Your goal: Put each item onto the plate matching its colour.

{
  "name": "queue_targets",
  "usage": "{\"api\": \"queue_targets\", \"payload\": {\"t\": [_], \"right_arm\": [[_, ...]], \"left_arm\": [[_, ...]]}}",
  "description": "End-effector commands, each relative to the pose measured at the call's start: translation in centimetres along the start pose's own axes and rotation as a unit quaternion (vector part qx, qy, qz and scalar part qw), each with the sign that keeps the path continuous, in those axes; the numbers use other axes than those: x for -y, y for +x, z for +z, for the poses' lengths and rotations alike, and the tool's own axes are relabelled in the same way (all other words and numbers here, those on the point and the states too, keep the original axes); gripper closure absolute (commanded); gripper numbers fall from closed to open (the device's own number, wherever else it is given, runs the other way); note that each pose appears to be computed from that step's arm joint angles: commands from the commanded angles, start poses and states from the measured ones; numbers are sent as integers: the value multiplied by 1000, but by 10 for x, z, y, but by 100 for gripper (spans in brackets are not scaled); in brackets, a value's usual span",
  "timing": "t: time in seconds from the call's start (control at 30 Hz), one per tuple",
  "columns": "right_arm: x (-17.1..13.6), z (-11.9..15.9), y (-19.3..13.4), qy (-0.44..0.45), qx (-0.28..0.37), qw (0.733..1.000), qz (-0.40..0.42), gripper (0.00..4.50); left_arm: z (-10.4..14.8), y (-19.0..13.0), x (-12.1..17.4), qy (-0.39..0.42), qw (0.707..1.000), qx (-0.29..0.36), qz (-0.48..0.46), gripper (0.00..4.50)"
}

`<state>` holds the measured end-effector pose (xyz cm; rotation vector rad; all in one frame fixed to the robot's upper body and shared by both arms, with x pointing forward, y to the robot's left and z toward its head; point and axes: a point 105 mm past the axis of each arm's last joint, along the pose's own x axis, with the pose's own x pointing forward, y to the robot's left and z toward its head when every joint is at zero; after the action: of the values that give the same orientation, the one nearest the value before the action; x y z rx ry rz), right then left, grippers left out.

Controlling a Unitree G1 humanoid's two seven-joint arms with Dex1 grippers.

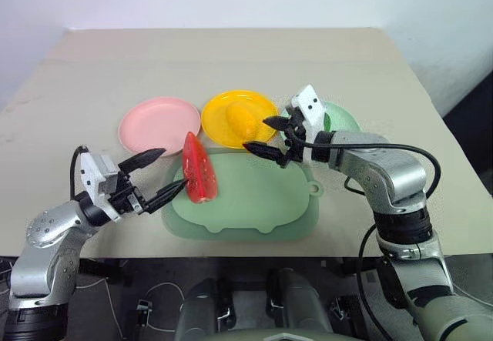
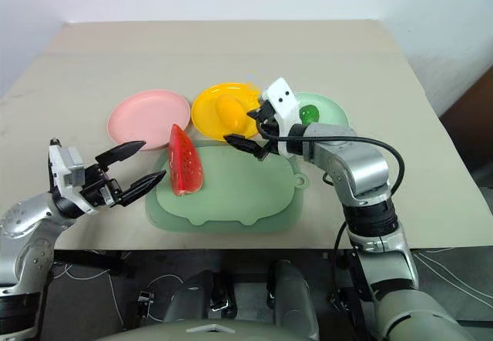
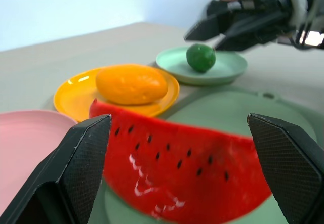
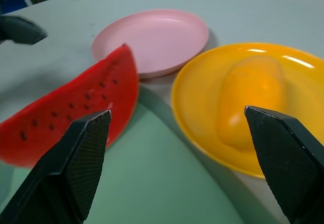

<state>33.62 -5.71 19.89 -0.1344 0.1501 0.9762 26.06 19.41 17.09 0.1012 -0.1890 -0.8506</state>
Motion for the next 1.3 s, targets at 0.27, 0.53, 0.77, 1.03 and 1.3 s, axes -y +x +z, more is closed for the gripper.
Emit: {"api": "queue_targets", "payload": {"t": [0.27, 0.53, 0.77, 1.03, 1.3], "right_arm": [[11, -2, -20, -8, -4, 1000, -25, 2], [17, -2, -22, -9, -2, 999, -45, 2], [26, -3, -28, -9, -1, 998, -68, 2], [29, -1, -29, -9, 6, 997, -81, 2], [30, -2, -30, -10, 3, 996, -88, 2]], "left_arm": [[11, 29, 17, -37, 997, 4, 69, 0], [9, 41, 12, -59, 992, -32, 103, 0], [-2, 48, -2, -50, 982, -109, 147, 0], [-7, 54, 5, -77, 979, -133, 130, 0], [-6, 65, 14, -102, 979, -141, 108, 0]]}}
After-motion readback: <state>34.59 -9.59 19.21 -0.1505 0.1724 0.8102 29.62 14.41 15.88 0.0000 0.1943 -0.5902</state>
